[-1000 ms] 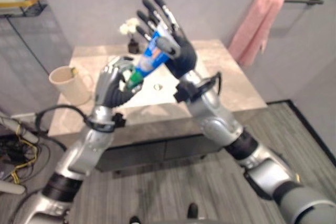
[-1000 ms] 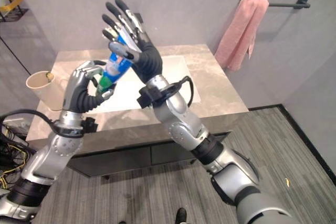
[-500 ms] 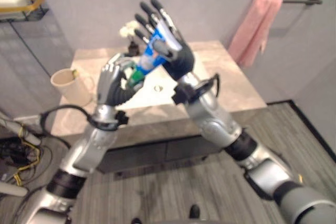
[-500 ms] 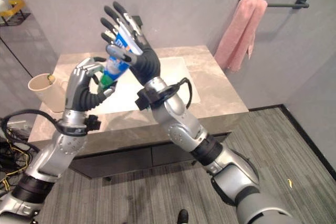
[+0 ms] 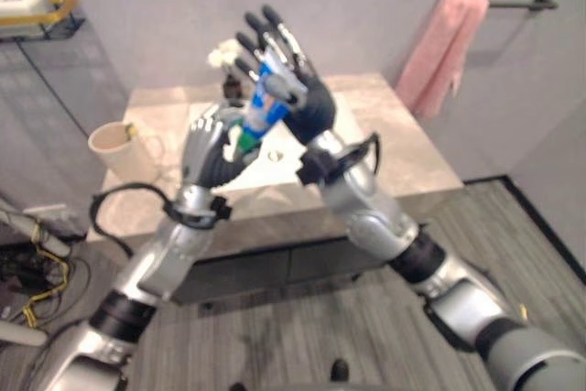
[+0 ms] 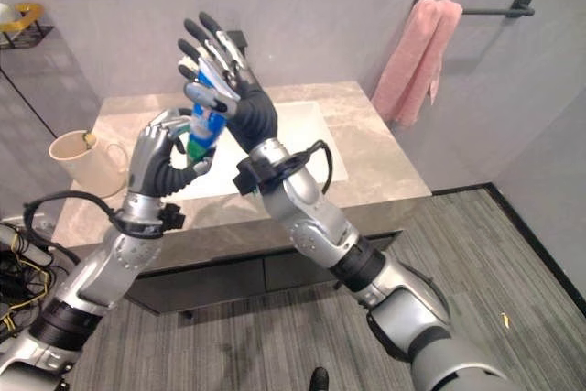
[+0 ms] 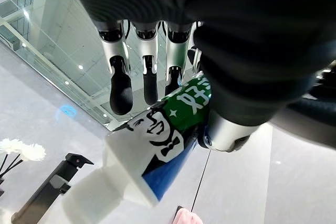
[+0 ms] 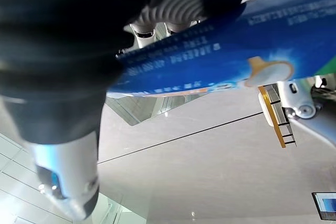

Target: Put brush and paste in cup on sink, flatten towel.

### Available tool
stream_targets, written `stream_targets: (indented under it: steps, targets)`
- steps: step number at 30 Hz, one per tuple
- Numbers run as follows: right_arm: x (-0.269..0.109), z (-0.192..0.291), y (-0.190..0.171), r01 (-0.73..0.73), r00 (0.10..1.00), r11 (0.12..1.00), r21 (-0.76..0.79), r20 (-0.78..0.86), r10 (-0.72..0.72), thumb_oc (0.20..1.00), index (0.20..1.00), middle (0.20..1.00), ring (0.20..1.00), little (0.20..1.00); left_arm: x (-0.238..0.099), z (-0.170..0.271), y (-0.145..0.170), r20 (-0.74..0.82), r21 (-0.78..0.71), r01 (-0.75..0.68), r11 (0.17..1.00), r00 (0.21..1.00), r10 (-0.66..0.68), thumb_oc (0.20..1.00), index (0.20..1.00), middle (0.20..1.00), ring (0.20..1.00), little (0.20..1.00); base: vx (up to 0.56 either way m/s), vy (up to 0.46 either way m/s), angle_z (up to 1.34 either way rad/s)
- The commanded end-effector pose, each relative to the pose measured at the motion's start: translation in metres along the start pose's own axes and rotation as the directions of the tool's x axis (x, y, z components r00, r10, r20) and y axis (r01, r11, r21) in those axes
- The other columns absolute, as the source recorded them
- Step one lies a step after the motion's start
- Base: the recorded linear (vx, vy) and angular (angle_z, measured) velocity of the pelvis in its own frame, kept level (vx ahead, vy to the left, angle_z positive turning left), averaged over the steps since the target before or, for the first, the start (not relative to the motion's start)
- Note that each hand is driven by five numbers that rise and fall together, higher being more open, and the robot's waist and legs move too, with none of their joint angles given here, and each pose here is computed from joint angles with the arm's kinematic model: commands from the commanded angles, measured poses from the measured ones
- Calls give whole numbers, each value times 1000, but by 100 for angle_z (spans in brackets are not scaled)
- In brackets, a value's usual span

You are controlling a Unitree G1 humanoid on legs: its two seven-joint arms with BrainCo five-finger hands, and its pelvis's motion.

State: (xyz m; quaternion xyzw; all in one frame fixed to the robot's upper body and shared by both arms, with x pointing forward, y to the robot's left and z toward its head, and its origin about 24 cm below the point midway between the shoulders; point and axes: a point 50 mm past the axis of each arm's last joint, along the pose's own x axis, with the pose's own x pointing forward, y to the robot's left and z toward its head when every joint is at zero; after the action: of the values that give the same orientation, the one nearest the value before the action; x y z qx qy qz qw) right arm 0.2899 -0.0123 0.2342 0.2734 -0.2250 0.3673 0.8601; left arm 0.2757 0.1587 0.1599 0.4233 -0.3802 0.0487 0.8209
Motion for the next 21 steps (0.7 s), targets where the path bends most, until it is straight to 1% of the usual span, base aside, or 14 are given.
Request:
stream_targets:
  steps: [1, 7, 14, 21]
  targets:
    - [15, 18, 30, -118, 986, 993, 8, 121, 117, 1000, 1000, 1000, 1000, 1000, 34, 16, 16, 147, 25, -103, 994, 984, 99, 200, 200, 200, 200, 200, 0, 0, 0]
    - [13, 18, 28, -109, 987, 994, -25, 113, 111, 1000, 1000, 1000, 1000, 1000, 33, 14, 20, 139, 33, -146, 989, 980, 140, 200, 200, 200, 200, 200, 0, 0, 0]
    - [10, 25, 30, -149, 982, 984, -97, 106, 159, 1000, 1000, 1000, 1000, 1000, 29, 7, 22, 138, 104, -170, 980, 978, 155, 200, 200, 200, 200, 200, 0, 0, 0]
    - [9, 37, 24, -165, 976, 971, -175, 111, 186, 1000, 1000, 1000, 1000, 1000, 25, -10, 31, 132, 247, -148, 958, 984, 118, 200, 200, 200, 200, 200, 0, 0, 0]
